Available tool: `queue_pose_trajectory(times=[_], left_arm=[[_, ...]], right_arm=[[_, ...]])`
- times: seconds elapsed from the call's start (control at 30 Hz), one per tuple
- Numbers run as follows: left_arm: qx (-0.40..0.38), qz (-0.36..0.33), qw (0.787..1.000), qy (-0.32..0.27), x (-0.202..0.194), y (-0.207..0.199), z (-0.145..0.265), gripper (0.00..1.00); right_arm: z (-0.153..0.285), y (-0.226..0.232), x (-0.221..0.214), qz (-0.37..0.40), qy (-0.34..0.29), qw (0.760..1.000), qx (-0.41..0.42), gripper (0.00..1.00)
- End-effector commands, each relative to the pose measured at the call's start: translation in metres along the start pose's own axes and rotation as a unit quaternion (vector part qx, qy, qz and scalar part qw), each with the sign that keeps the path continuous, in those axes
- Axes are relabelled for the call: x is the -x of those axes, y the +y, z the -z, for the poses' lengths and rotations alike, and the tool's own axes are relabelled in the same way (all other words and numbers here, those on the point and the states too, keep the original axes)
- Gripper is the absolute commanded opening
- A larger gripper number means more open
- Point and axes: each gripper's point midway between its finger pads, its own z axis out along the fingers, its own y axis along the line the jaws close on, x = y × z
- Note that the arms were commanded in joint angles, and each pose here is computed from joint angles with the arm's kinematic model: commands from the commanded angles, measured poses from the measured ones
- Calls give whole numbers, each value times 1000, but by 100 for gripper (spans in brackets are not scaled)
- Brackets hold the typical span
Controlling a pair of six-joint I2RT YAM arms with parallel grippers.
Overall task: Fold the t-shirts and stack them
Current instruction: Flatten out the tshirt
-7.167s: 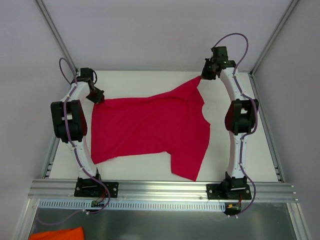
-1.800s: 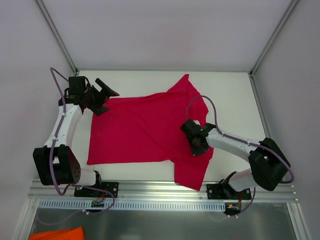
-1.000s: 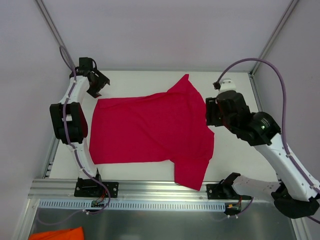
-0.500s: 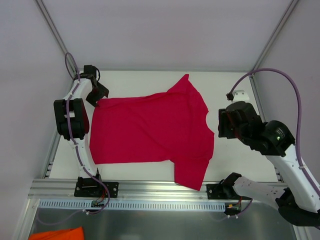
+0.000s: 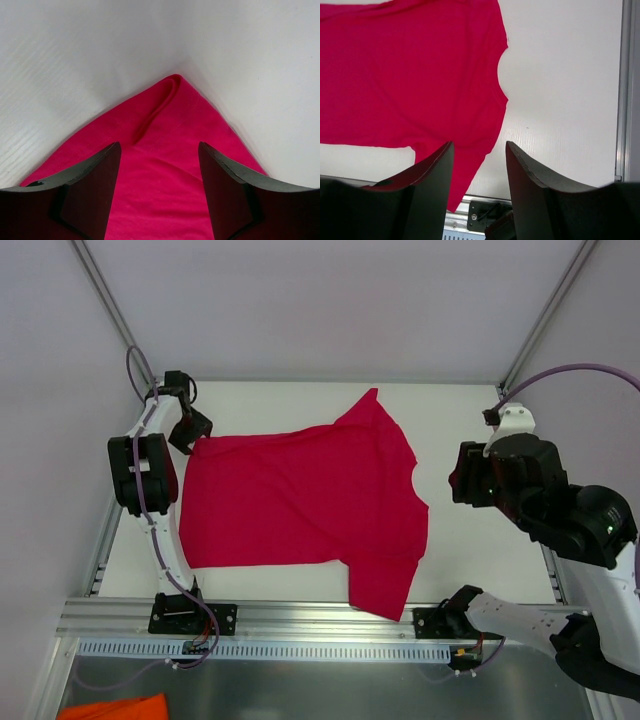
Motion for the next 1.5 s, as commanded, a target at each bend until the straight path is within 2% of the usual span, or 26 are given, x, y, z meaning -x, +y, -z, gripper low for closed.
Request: queue_pose_trajectory(times=[0.0,0.17,0.33,0.63,0.73,0.77,0.8,0.83,1.07,1.2,1.33,1.37,1.47], left_arm=[[11,-9,1000,-11,11,0,-1,63],[5,-15,1000,-7,15,-7,-5,57],[6,-16,1000,13,10,-4,-17,45],[-10,-10,999,29,-6,1,-18,46],[-6,-8,999,40,-12,4,-23,31],[-2,-7,999,43,-15,6,-25,18],[-4,-6,999,41,-14,5,-25,12],[-7,-5,999,40,-14,5,-24,0],[-26,-4,999,19,-2,-4,-11,0],[-28,-2,999,28,-2,-5,-6,2],[-35,-5,999,20,2,-6,4,23],[-37,-7,999,17,4,-7,6,24],[-40,-9,999,18,6,-9,12,39]], right_arm=[[8,-7,16,-1,-30,1000,-9,50],[1,0,26,2,-31,999,-12,50],[-9,1,26,13,-28,999,-24,51],[-10,-2,33,19,-37,998,-38,51],[-11,-5,31,22,-35,998,-45,51],[-11,-5,30,21,-34,998,-45,51],[-11,-5,29,21,-33,998,-46,51],[-12,-5,27,22,-30,998,-45,51],[-36,13,5,25,6,999,-22,50],[-45,19,-3,32,17,999,-17,50],[-53,21,-6,43,26,999,-21,50],[-56,23,-8,46,28,998,-21,50],[-63,27,-13,49,36,998,-17,49]])
